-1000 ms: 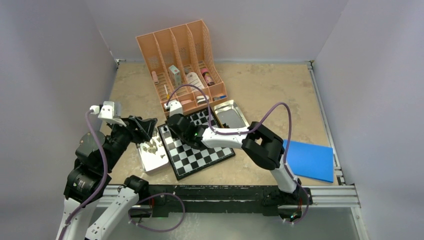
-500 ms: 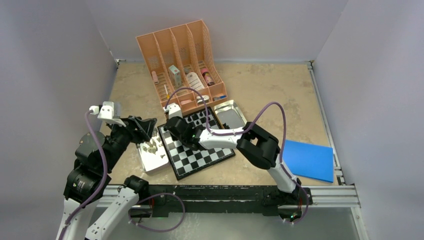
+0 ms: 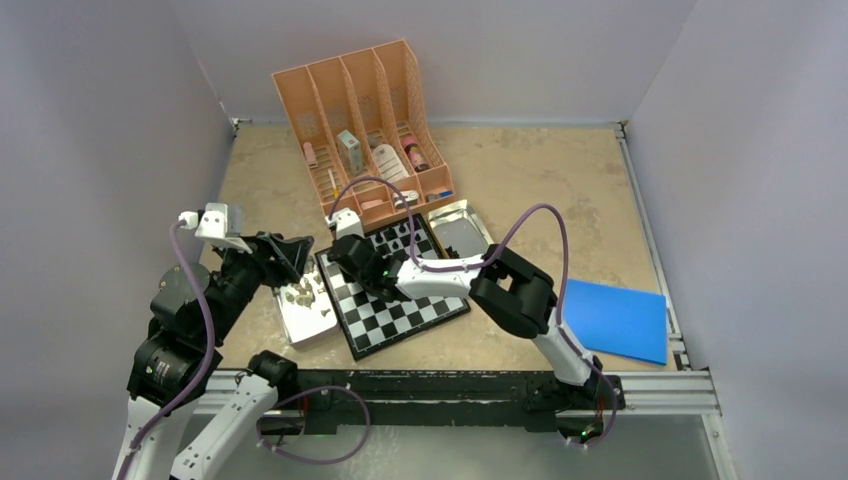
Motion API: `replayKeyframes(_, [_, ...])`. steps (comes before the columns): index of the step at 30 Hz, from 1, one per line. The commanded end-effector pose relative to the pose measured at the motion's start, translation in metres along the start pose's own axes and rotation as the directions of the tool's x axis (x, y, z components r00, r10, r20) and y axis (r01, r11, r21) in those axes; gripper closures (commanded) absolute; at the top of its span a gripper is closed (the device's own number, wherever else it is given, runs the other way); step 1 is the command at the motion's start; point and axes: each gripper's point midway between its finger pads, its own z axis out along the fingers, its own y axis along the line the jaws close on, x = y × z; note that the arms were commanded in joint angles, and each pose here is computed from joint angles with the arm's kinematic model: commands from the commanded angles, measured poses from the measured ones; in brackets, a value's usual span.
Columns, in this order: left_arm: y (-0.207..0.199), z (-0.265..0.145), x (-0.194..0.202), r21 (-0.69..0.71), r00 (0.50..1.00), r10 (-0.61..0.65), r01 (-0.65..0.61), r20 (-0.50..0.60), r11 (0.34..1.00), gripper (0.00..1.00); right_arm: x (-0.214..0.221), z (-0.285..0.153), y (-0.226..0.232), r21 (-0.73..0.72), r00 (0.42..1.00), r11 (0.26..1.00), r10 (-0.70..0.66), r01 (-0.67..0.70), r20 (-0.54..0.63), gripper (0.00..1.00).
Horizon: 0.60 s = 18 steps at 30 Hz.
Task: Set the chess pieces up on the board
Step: Place the chess piece on the chessboard.
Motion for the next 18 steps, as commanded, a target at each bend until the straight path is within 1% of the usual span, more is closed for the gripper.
replayKeyframes(1, [-0.003,-0.003,-0.011,0.009,0.999,-0.006,0.006,0.038,1.000,0.39,-0.012,0.004,0.005,0.013,0.999,1.000,0.001,-0.002,0.036,0.90])
replayKeyframes(6, [-0.003,-0.003,-0.011,0.009,0.999,-0.008,0.007,0.039,1.000,0.38,-0.012,0.005,0.002,0.031,0.999,1.000,-0.002,0.001,0.036,0.88])
replayKeyframes(13, [-0.004,-0.002,-0.011,0.012,0.999,-0.002,0.001,0.035,1.000,0.38,-0.018,0.002,0.003,0.028,0.999,1.000,0.003,-0.004,0.047,0.80])
replayKeyframes(15, [-0.003,-0.003,-0.011,0.007,1.000,0.006,-0.006,0.031,1.000,0.38,-0.021,0.002,0.005,0.026,0.999,1.000,0.002,-0.004,0.048,0.77])
replayKeyframes(18, [-0.001,-0.002,-0.009,-0.002,1.000,0.011,-0.011,0.020,1.000,0.38,-0.031,-0.002,0.002,0.044,0.998,0.999,0.004,-0.007,0.061,0.70])
